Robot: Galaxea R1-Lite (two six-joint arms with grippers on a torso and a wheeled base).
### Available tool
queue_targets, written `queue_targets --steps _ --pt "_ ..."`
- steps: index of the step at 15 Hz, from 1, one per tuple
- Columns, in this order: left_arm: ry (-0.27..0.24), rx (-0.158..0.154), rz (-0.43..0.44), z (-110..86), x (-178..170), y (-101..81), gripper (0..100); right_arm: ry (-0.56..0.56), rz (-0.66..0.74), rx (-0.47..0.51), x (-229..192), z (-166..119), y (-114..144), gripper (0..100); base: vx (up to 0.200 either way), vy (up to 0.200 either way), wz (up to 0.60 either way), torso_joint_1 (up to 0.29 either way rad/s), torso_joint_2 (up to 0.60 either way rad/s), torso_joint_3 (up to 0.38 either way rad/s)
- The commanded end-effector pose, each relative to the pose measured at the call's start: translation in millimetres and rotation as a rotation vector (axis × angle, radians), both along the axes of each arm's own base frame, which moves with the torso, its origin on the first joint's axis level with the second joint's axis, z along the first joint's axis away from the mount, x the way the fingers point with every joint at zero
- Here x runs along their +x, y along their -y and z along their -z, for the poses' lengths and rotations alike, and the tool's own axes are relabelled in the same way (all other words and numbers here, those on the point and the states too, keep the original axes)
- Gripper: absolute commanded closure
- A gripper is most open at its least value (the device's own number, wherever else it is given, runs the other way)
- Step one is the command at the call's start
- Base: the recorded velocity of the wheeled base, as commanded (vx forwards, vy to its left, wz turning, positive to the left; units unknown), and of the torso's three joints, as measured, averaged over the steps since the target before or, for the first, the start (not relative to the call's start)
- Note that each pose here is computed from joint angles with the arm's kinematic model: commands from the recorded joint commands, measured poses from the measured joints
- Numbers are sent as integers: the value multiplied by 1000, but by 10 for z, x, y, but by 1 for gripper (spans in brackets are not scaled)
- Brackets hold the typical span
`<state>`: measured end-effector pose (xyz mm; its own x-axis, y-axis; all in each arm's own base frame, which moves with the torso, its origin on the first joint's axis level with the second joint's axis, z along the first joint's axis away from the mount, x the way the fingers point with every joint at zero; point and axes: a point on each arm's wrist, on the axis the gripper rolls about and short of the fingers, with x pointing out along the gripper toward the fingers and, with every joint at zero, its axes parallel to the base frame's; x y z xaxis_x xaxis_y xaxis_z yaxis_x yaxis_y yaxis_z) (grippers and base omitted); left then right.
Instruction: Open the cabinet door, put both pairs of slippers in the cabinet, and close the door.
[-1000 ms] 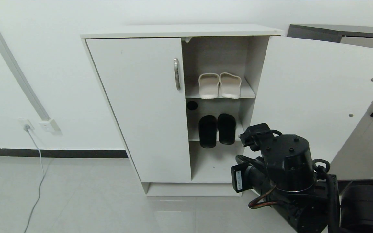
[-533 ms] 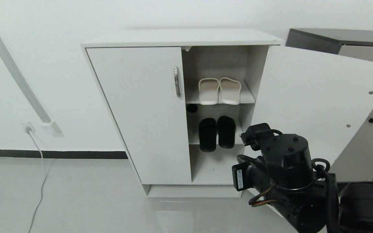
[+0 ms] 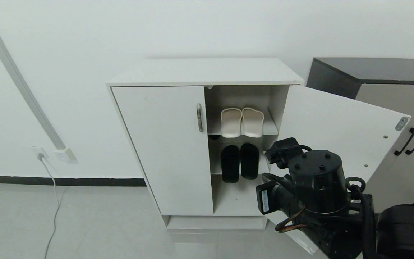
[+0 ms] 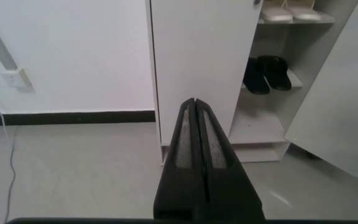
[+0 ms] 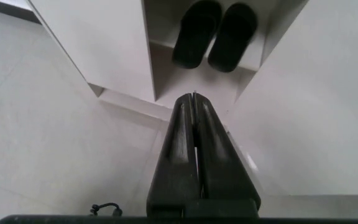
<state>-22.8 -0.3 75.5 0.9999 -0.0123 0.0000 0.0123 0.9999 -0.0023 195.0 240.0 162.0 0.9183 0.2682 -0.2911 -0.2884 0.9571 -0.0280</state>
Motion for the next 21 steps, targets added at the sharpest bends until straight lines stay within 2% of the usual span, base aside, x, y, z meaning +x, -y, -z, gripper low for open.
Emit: queue_targets --steps 1,10,21 --pt "0 -1 0 0 0 0 100 1 -1 -1 -2 0 -2 100 0 0 0 144 -461 -330" --pt "-2 -1 0 0 1 0 100 -1 -2 -5 -7 7 5 100 0 0 0 174 -491 -319" --pt "0 -1 0 0 0 0 100 -3 -2 -7 -9 15 8 100 0 0 0 242 -559 -326"
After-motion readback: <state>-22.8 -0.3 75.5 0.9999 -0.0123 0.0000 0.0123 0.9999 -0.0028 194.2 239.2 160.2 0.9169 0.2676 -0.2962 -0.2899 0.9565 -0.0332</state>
